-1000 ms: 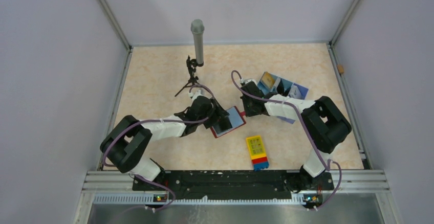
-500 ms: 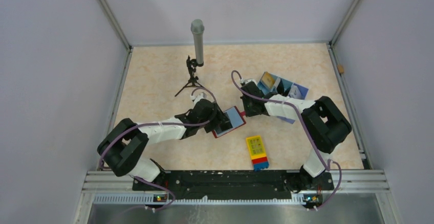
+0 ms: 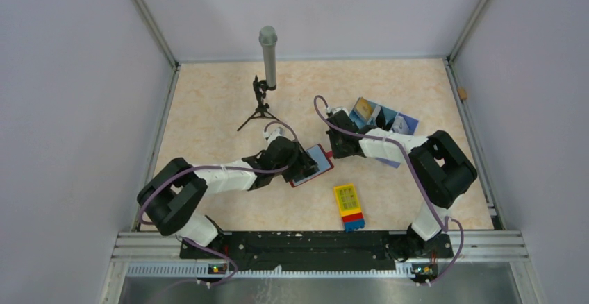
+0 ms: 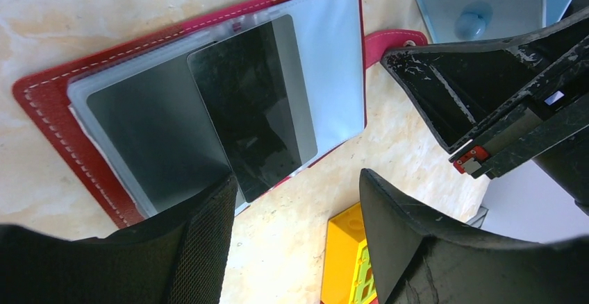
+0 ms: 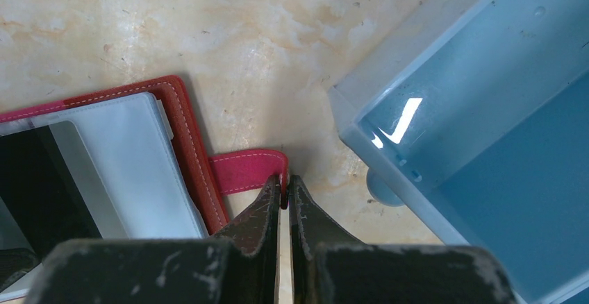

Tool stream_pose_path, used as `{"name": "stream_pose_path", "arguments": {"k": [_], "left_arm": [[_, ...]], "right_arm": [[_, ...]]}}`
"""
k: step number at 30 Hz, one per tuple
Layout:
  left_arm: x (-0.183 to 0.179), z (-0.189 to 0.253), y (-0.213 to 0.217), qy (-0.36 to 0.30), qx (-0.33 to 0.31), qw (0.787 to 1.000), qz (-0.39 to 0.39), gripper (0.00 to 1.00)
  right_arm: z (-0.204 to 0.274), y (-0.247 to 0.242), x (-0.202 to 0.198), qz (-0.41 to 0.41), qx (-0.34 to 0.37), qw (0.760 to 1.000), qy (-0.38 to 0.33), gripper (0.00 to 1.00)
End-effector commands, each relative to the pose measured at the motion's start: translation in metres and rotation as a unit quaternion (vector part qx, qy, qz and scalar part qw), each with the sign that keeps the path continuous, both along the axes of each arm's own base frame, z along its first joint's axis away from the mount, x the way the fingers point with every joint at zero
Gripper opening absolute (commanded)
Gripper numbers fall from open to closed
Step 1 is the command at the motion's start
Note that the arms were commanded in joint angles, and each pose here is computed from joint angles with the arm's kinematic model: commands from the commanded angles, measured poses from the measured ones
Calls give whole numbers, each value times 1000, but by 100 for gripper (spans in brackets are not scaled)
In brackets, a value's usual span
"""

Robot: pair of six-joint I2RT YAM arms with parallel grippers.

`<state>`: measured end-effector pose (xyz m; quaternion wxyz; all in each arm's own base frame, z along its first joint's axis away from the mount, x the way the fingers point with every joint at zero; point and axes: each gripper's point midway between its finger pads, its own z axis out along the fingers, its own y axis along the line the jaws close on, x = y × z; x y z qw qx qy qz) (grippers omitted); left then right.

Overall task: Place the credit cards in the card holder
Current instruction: Insert the credit card into the card holder.

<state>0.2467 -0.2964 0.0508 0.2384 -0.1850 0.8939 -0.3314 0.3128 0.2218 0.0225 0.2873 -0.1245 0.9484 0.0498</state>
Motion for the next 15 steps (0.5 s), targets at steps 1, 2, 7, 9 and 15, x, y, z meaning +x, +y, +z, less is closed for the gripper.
{"name": "stream_pose_path", "arguments": {"k": [1,2,7,9,15], "left_arm": [[-6,-20,3,21,16,1000,3,67],[-6,-20,2,19,13,1000,4,66],[3,-18,-2,1,15,1000,3,64],[7,-18,-2,-6,23,1000,3,64],[18,-19,-3,-27,35,999,4,62]], "right_arm": [[-2,-7,-11,2,-15,1000,9,0],[-1,-7,-11,2,-15,1000,9,0],[-2,-7,-12,2,-14,1000,10,0],[-2,-7,-13,2,-12,1000,11,0],[-2,-8,-15,1,-11,1000,12,0]]}}
